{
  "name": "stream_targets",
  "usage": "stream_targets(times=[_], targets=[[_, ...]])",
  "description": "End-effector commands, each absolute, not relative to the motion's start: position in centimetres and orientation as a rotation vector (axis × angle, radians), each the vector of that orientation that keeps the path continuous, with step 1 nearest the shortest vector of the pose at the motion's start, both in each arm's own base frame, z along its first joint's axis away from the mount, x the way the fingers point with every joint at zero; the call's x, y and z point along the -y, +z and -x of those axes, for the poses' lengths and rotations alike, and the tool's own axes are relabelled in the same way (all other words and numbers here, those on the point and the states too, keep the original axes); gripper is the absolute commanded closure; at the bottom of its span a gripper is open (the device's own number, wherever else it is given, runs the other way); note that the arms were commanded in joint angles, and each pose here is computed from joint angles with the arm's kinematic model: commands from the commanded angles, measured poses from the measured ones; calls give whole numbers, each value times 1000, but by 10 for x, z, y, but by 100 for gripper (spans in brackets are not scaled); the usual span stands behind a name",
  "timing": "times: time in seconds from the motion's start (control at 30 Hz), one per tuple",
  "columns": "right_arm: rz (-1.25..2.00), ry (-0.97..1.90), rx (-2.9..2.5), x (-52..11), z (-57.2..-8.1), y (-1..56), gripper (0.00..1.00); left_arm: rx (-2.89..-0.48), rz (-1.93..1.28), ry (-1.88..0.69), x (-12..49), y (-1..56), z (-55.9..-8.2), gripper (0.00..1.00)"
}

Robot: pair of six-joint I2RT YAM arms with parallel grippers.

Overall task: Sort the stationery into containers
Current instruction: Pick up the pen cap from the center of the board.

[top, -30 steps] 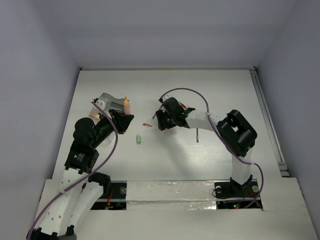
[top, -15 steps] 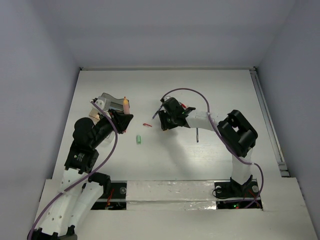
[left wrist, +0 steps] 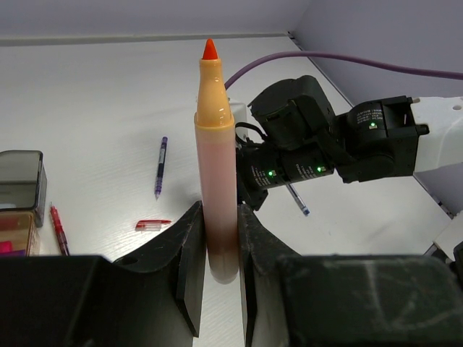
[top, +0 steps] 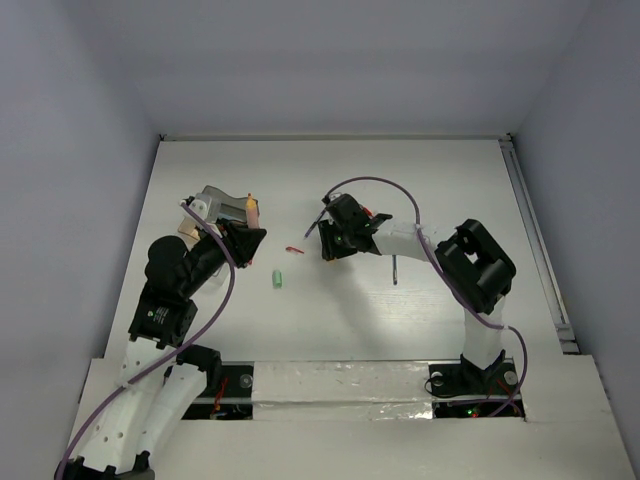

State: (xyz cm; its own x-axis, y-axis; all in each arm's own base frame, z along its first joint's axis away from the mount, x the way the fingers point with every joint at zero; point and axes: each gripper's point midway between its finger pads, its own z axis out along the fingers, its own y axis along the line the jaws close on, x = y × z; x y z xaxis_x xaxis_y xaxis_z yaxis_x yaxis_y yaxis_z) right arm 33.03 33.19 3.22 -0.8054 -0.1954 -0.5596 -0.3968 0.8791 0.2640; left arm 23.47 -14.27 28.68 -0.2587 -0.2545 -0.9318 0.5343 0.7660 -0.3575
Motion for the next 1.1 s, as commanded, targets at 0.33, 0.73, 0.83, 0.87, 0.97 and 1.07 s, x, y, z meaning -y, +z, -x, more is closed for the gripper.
stream_targets(times=[0.33,0.73,0.83,0.87,0.97,1.07], targets=[[363,411,-2568,-315,-342,5,56,-1612,-242,-763,143,303,-235,100],[317,486,-2476,-316,-353,33,99,-1632,-248,-791,147,298,-234,100],[302,550,-2376,-320,-356,66,100,-1617,-258,-812,151,302,-235,100],[320,626,-2338,-327,-351,76,100,-1618,-264,-823,153,302,-234,100],[323,801,-2162,-340,-347,137,100,-1613,-278,-873,159,303,-232,100],[325,954,-1996,-349,-339,197,100,-1594,-325,-959,170,310,-223,100]])
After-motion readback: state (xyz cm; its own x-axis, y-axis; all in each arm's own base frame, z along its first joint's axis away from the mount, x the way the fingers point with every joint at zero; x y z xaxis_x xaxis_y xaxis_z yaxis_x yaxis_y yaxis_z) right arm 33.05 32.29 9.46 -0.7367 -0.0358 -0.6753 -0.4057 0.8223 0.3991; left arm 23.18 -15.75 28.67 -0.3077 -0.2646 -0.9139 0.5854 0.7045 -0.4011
